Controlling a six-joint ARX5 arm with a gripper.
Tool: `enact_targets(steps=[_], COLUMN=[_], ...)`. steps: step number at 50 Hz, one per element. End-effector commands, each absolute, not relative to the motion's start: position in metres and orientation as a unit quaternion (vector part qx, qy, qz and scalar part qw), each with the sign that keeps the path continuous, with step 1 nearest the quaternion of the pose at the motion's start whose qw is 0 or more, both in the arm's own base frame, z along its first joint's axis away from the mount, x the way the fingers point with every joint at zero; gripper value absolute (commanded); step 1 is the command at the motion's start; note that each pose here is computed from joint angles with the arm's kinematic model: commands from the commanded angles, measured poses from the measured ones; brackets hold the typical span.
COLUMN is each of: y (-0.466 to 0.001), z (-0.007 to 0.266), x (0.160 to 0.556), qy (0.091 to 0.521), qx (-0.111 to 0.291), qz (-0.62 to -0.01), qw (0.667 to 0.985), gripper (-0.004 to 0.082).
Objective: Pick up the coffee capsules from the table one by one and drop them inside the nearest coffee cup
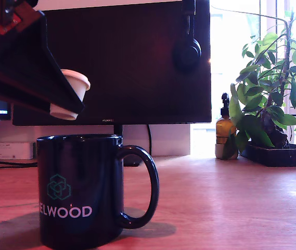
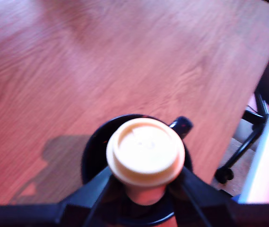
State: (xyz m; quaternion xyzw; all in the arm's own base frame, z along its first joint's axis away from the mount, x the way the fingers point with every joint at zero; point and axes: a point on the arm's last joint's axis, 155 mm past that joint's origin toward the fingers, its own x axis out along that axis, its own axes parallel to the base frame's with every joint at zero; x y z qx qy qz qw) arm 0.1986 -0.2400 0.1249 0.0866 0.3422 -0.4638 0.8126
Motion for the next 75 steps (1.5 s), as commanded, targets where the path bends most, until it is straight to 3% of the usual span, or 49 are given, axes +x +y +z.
enact_targets(steps=[1,27,56,59,66,75], y=[-0.238,-0.247,-0.249,-0.249,-0.249,-0.249], z=[0.121,0.099,0.097,0.098,0.099,0.099], x=[0.197,0.201,0.196,0.196,0.199,0.199], qy=[0.345,0.360,0.365,0.364,0.361,0.362], qx=[0.088,0.112,0.114,0.114,0.114,0.111], qz=[-0.462,-0.466,-0.470,-0.470,-0.465,-0.464], qw=[0.813,0.800,0.796,0.796,0.800,0.801], gripper=[0.0208,0.0209,0.0212,0.0287,0.0610,0.0624])
